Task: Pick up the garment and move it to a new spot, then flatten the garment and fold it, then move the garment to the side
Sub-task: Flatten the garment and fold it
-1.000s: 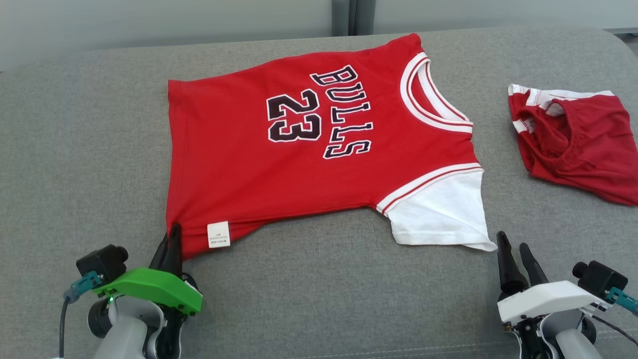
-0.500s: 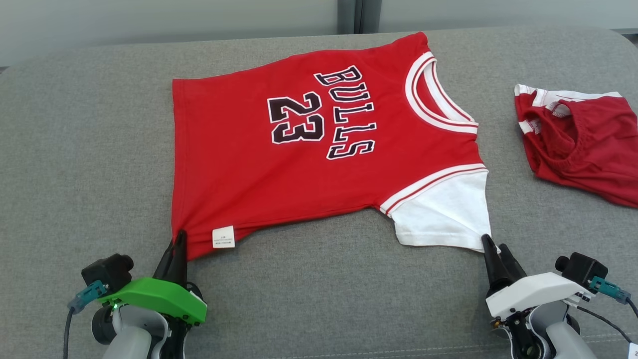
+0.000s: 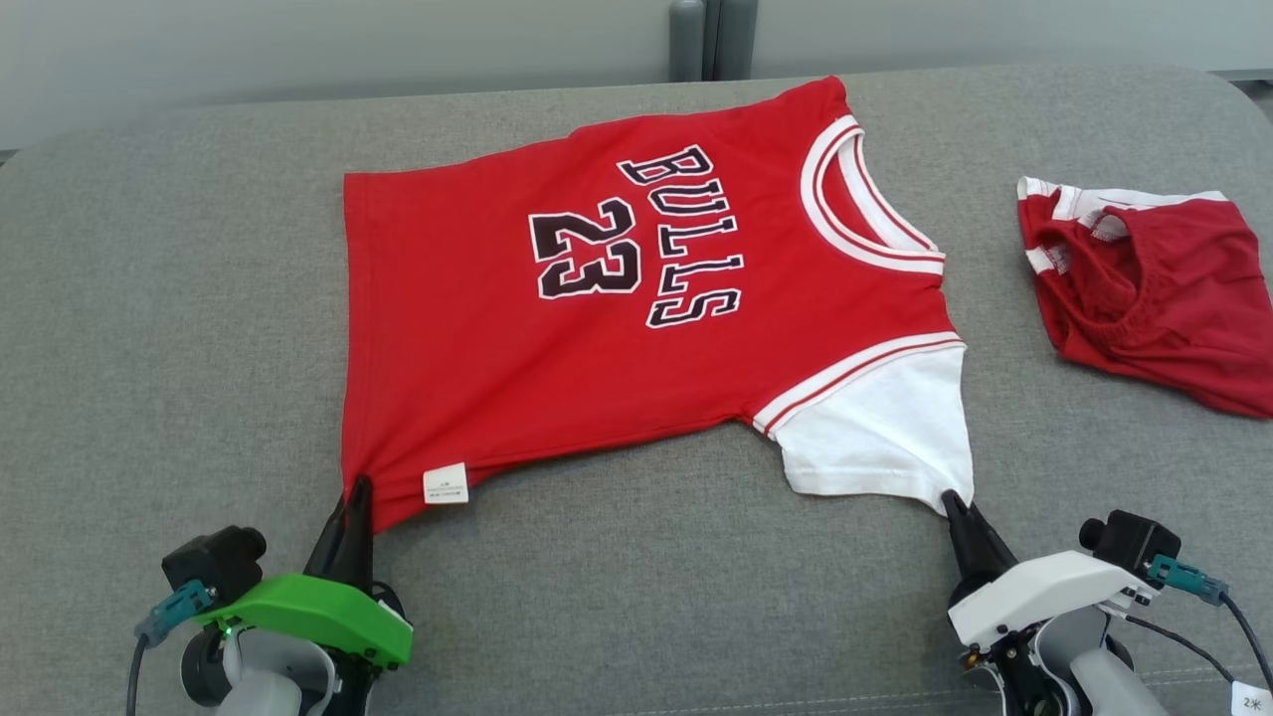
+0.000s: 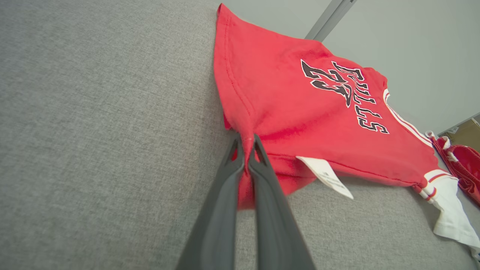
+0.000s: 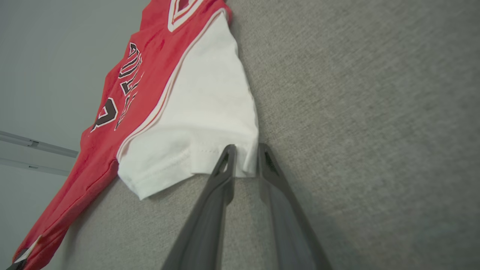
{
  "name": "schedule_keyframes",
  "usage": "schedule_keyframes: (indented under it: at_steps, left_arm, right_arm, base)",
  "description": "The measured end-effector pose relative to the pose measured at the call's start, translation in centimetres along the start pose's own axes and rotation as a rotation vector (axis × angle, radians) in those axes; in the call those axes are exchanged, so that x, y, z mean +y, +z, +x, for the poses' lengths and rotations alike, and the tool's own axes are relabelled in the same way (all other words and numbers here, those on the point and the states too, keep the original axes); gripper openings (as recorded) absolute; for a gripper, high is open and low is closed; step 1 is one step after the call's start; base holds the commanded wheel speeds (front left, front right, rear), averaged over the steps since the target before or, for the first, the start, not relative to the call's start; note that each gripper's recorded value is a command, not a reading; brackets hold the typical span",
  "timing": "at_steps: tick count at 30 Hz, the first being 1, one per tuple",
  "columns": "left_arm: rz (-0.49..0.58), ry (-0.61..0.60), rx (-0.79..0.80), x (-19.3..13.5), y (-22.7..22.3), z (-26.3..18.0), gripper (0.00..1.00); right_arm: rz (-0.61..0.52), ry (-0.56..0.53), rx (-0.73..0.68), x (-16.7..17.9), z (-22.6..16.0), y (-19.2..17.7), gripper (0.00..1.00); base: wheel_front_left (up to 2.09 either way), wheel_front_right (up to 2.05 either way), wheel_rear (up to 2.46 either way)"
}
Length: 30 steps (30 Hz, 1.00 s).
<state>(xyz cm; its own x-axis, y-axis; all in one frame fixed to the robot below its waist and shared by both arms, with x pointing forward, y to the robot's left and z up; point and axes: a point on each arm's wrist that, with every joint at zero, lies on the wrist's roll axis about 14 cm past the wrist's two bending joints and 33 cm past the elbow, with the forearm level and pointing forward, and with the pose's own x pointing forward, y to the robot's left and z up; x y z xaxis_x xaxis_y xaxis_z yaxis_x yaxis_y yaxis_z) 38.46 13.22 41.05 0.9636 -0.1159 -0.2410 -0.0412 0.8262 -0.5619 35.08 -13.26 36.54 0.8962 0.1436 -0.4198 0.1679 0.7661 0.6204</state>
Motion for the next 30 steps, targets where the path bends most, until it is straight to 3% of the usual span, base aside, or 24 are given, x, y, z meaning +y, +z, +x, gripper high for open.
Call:
schedule_keyframes:
  at_steps: [2, 4, 5, 12, 15, 22, 30]
  left_arm:
    - [-0.001, 0.001, 0.001, 0.0, -0.1, -0.2, 0.0]
    - [-0.002, 0.005, 0.002, 0.1, -0.2, -0.4, 0.0]
    - [-0.002, 0.006, 0.0, 0.2, -0.1, -0.5, 0.0]
    - [0.004, 0.003, -0.013, 0.0, 0.2, -0.9, 0.0]
    - [-0.006, -0.009, -0.059, -0.5, 1.6, -0.8, 0.0]
    - [-0.066, -0.076, -0.264, -2.6, 8.2, -0.6, 0.0]
    - [-0.099, -0.26, -0.559, -8.1, 18.0, -2.2, 0.0]
  right_arm:
    - [-0.002, 0.001, 0.001, 0.1, 0.0, 0.0, 0.19]
    - [-0.004, -0.002, 0.001, 0.0, 0.0, 0.0, 0.02]
    - [-0.005, -0.002, 0.0, 0.0, 0.0, 0.1, 0.0]
    - [-0.021, 0.003, -0.032, 0.1, 0.3, 1.3, 0.0]
    - [-0.019, 0.047, -0.099, 1.7, 0.6, 3.1, 0.0]
    - [0.025, 0.297, -0.363, 10.1, 0.5, 11.5, 0.0]
    - [0.036, 0.539, -0.654, 16.2, -5.4, 20.7, 0.0]
  base:
    - [0.0, 0.0, 0.0]
    - [0.0, 0.0, 0.0]
    - [0.0, 0.0, 0.0]
    - [0.0, 0.0, 0.0]
    - [0.0, 0.0, 0.0]
    - [0.0, 0.0, 0.0]
    - [0.0, 0.0, 0.0]
